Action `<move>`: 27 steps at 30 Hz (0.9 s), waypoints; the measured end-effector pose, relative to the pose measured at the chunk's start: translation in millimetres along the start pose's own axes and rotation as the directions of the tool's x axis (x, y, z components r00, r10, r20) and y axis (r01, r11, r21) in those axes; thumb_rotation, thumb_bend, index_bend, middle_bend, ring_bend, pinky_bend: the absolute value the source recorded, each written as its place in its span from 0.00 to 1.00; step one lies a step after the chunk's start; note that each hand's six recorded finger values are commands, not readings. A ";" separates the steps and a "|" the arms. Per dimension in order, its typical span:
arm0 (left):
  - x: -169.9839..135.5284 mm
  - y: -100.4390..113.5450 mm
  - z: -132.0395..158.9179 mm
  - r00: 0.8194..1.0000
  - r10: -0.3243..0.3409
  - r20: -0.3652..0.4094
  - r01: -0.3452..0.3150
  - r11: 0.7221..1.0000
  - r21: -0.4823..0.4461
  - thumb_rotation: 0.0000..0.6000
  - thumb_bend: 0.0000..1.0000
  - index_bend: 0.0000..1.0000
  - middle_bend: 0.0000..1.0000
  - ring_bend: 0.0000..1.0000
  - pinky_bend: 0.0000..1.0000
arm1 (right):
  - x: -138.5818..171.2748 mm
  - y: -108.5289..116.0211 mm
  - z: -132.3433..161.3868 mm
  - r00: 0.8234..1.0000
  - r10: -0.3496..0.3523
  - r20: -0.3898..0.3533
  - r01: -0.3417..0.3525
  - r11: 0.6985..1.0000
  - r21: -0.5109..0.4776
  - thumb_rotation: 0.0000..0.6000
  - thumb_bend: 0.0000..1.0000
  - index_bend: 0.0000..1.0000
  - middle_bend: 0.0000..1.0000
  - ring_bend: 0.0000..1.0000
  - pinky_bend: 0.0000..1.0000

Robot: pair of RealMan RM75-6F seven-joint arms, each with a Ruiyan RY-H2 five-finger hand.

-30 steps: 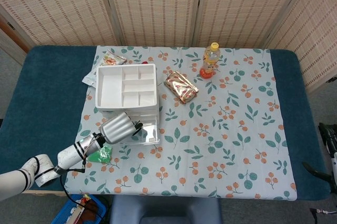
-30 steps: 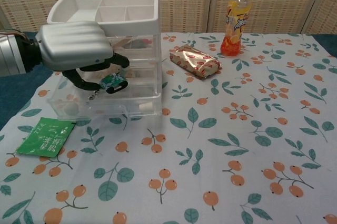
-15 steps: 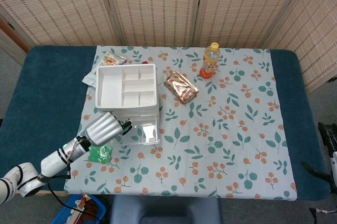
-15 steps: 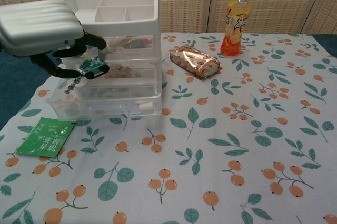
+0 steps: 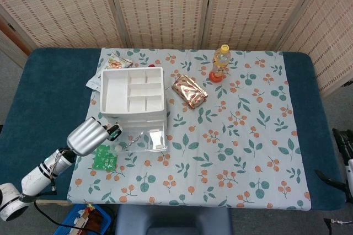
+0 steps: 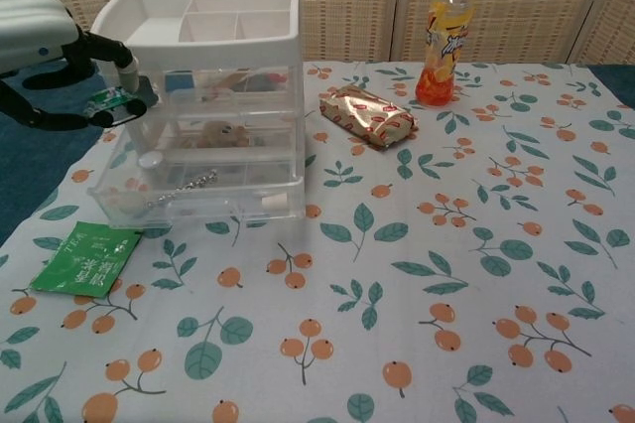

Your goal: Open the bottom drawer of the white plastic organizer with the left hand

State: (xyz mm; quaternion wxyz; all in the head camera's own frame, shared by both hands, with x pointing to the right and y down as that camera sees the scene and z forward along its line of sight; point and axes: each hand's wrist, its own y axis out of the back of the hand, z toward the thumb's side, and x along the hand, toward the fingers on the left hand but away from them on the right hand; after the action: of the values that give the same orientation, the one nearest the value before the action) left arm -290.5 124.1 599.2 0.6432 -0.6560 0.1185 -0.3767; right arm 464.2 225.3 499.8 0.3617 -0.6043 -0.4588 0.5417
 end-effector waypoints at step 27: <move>-86.7 -66.8 -13.0 0.942 -0.261 -0.213 0.238 0.963 -0.128 1.00 0.25 0.47 0.86 0.95 1.00 | -3.3 0.9 6.0 1.000 0.001 -0.026 -0.001 1.000 0.000 1.00 0.11 0.00 0.12 0.08 0.13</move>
State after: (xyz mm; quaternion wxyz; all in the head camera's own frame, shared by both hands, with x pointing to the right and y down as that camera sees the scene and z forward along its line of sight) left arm -380.5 179.5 630.4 0.5384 -0.6498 0.1262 -0.5215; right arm 458.4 221.5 499.1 0.3675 -0.6115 -0.4539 0.5338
